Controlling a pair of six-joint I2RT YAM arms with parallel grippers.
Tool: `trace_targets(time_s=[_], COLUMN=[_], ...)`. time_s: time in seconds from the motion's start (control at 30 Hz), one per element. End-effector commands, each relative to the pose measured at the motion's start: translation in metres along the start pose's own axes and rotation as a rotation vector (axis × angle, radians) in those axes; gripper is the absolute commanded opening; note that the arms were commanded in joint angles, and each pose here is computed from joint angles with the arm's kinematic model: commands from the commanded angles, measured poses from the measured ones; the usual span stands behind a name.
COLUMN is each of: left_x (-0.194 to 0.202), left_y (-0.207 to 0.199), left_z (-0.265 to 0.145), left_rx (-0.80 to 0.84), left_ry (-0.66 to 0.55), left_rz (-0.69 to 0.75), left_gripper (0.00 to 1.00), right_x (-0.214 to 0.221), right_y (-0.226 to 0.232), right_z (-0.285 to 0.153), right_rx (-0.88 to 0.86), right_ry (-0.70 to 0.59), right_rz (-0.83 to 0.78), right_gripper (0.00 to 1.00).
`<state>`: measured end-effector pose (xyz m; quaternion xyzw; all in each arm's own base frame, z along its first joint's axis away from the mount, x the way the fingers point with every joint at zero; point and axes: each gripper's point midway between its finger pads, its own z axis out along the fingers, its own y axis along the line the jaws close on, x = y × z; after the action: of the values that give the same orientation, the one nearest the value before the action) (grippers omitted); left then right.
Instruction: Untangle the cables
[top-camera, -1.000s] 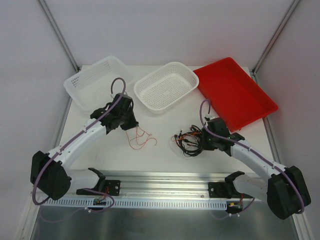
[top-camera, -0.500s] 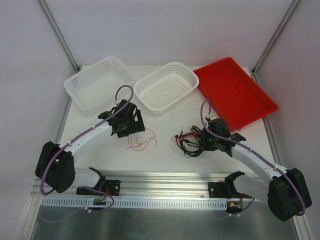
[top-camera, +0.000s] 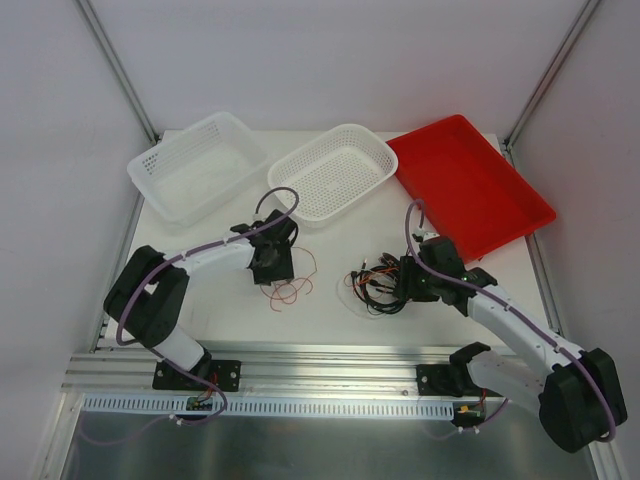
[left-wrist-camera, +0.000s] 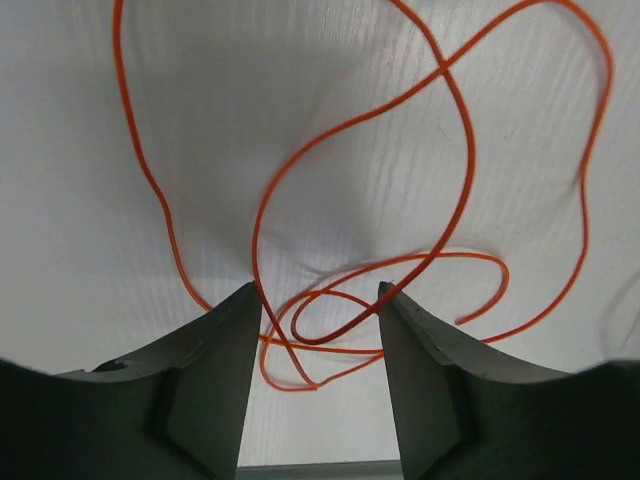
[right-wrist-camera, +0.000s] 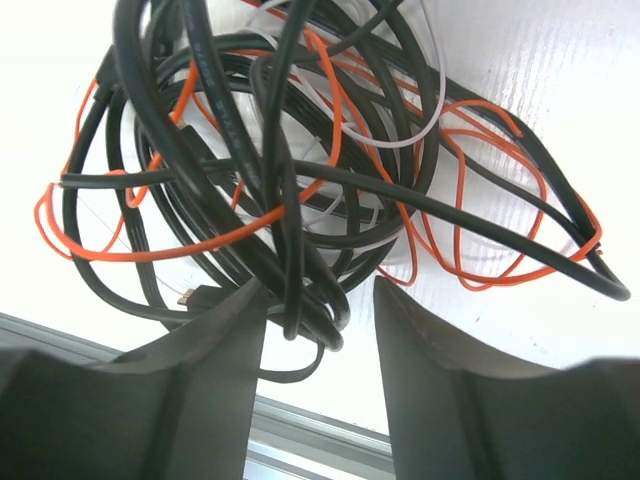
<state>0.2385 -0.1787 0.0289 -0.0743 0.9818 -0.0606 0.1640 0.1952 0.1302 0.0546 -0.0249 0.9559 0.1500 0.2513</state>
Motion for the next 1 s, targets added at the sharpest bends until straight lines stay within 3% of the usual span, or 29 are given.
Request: trace_targets(time_s=[0.0,0.07,0.1,0.2,0.33,0.53,0.8,0.97], left_x=[-0.015,-0.016,-0.017,-0.026,-0.046,-0.093,-0.158,-0.197], left_y=[-0.008,-0.013,-0.014,-0.022,-0.029,-0.051,-0.087,-0.112], left_z=[0.004,0.006,0.005,-0.005,-0.03,-0.107,-0.241,-0.293], left_rx=[-0.015,-0.014,-0.012,0.012,0.052,0.168,0.361,0.447], left_ry=[-0.041,-0.037,-0.041,-0.083,-0.166,-0.353,-0.609,-0.706], left_rz=[0.019,0.029,0.032,0.044,0.055,0.066,0.077,0.085], left_gripper=[0.48,0.34,0.18,0.0,0.0,0.0,0.0,0.0], right_x=[-0.016,-0.017,-0.017,-0.018,-0.021,-0.031,-0.045,-0.048], right_y=[0.008,0.009,0.007,0.006,0.005,0.006,0.004,0.007], right_z=[-0.012,-0.014,-0.015,-0.018,-0.024,-0.04,-0.067,-0.079], right_rx=[-0.026,-0.026,-0.021,-0.017,-0.008,-0.002,0.016,0.0], right_ry=[-0.048,-0.053,-0.056,-0.062,-0.078,-0.112,-0.19,-0.219], right_rz=[-0.023,-0.026,-0.029,-0.031,-0.04,-0.059,-0.087,-0.093], right_gripper=[0.53,0.58,0.6,0.66,0.79,0.94,1.0,1.0])
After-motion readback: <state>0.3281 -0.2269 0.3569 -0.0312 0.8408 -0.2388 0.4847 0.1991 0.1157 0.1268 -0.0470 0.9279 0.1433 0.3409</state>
